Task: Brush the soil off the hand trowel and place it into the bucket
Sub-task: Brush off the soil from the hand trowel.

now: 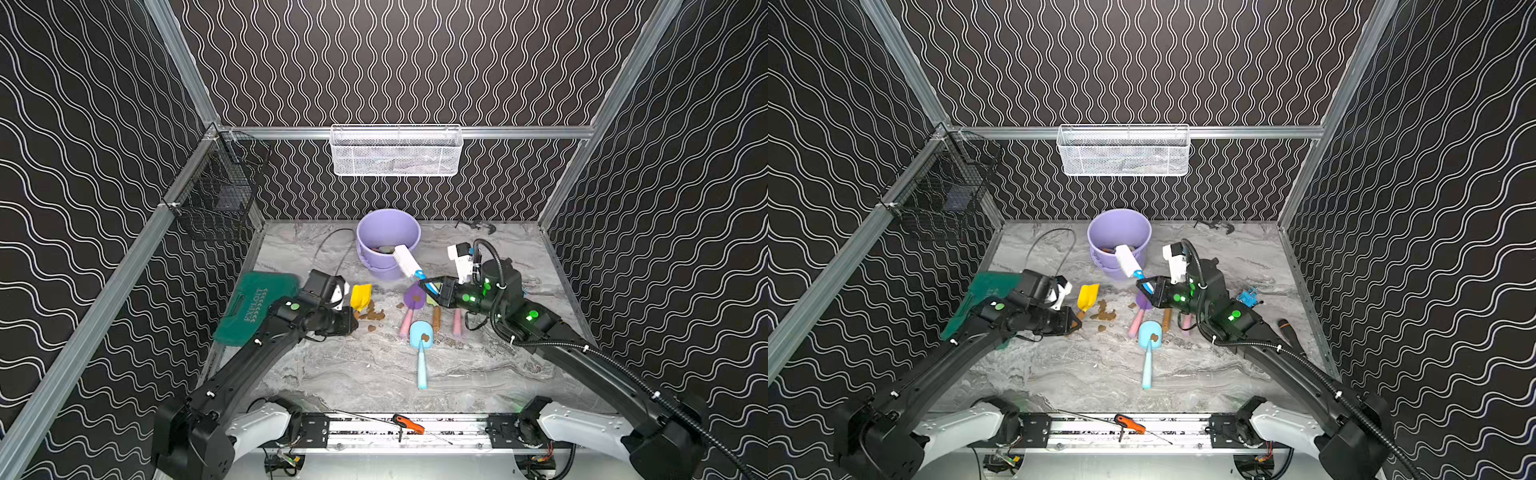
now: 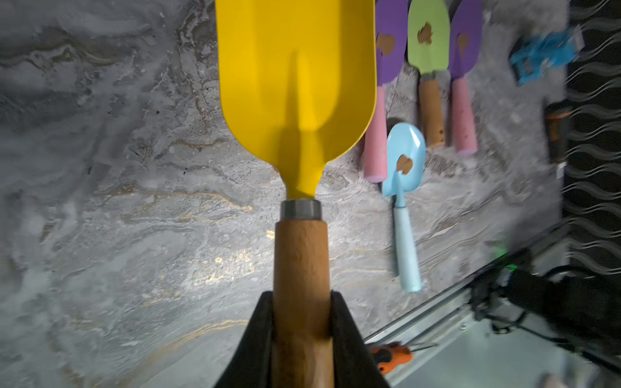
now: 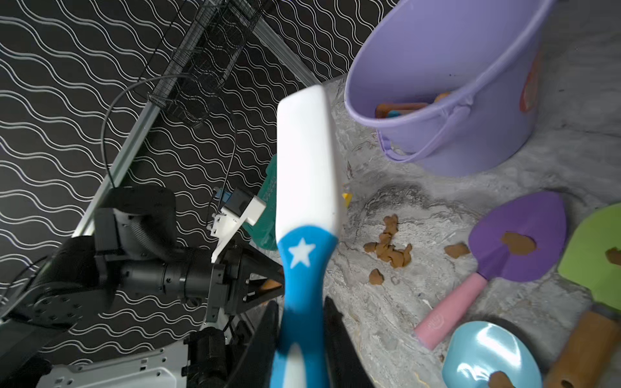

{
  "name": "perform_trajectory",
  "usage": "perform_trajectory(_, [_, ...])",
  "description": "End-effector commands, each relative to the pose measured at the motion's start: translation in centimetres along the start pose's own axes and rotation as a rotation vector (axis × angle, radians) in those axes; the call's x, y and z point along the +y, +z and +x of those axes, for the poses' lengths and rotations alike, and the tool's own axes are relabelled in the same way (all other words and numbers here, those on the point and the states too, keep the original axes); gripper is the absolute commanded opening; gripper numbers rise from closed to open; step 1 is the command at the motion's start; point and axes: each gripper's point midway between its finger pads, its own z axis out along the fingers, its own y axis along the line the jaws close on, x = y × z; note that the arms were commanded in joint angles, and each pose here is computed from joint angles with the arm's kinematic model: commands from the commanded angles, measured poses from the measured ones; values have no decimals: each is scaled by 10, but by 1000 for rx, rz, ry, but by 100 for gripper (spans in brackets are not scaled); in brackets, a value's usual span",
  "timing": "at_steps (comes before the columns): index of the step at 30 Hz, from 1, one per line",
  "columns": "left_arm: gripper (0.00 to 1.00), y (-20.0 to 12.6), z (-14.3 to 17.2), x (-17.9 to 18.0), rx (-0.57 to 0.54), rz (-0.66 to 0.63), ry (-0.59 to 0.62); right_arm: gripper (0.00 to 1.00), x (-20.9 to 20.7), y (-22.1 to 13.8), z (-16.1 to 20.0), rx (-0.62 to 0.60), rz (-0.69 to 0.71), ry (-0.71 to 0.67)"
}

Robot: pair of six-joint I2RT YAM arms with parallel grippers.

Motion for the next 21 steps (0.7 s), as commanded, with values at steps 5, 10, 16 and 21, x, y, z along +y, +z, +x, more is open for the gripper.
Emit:
perform_trajectory(5, [0,-3,-6,7,-32,-153,129,0,-4,30,45,184,93,-84])
perform_trajectory(10, [0,-5,-3,-4,-19,-138,172,0,5,51,68,249,62,-87])
perform_trajectory(16, [0,-5,1,-11,-3,-134,202,0,-16,65,79,270,85,-36])
perform_trajectory(21, [0,-10,-12,-18,-34,-141,206,0,-45,46,72,223,131,18])
